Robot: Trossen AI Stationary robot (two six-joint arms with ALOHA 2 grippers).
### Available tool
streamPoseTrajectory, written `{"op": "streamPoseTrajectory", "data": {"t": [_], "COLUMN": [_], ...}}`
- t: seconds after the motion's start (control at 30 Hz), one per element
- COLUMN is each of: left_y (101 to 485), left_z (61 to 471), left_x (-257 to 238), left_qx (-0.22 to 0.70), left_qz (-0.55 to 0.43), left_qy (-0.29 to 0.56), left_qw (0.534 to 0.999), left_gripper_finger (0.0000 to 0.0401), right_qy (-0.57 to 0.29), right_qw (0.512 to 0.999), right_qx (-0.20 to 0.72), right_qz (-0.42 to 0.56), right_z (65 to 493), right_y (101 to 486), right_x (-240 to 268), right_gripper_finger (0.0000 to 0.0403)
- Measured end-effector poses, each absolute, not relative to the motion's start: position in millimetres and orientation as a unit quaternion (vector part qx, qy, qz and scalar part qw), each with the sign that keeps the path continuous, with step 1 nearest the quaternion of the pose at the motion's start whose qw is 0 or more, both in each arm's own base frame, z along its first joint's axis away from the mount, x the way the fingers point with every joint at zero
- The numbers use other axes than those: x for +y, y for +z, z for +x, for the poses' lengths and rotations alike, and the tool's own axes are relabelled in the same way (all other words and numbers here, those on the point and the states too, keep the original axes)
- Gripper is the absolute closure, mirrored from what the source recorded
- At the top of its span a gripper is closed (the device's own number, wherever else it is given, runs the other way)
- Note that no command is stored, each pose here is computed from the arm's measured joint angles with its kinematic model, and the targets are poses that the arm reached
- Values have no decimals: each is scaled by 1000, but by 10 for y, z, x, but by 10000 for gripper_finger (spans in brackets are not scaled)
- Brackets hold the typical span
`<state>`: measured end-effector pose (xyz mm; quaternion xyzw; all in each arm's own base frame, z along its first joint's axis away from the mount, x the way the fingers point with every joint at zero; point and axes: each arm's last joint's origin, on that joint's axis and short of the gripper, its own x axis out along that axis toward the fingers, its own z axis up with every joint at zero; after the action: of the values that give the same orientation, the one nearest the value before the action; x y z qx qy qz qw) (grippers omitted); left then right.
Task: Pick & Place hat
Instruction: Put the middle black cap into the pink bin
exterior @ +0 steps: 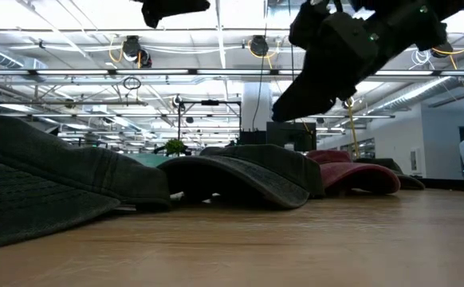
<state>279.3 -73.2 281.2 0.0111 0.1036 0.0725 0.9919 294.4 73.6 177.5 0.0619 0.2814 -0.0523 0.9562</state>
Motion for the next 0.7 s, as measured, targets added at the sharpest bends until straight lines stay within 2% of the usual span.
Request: {"op": "streamPoseTrajectory", "data": {"t": [0.17, 0.43, 0.6, 0.7], "left_y": [2774, 2708, 2703, 2684], "left_z": [2814, 2785, 2708, 2660], "left_x": [-759, -981, -1150, -1231], "left_qx": [107, 120, 123, 130], "left_qz": [-12, -18, -16, -4], "left_qy": [73, 28, 17, 22], "left_qw": [991, 992, 992, 991], "left_gripper_finger": [201, 201, 201, 201], "right_qy": [-60, -59, -68, -71], "right_qw": [963, 986, 985, 981], "right_qx": [253, 148, 156, 178], "right_qz": [74, 55, 25, 15], "right_z": [2893, 3022, 3318, 3545], "right_y": [1791, 2093, 2237, 2173], "right_x": [933, 1023, 953, 972], "right_gripper_finger": [236, 236, 236, 236]}}
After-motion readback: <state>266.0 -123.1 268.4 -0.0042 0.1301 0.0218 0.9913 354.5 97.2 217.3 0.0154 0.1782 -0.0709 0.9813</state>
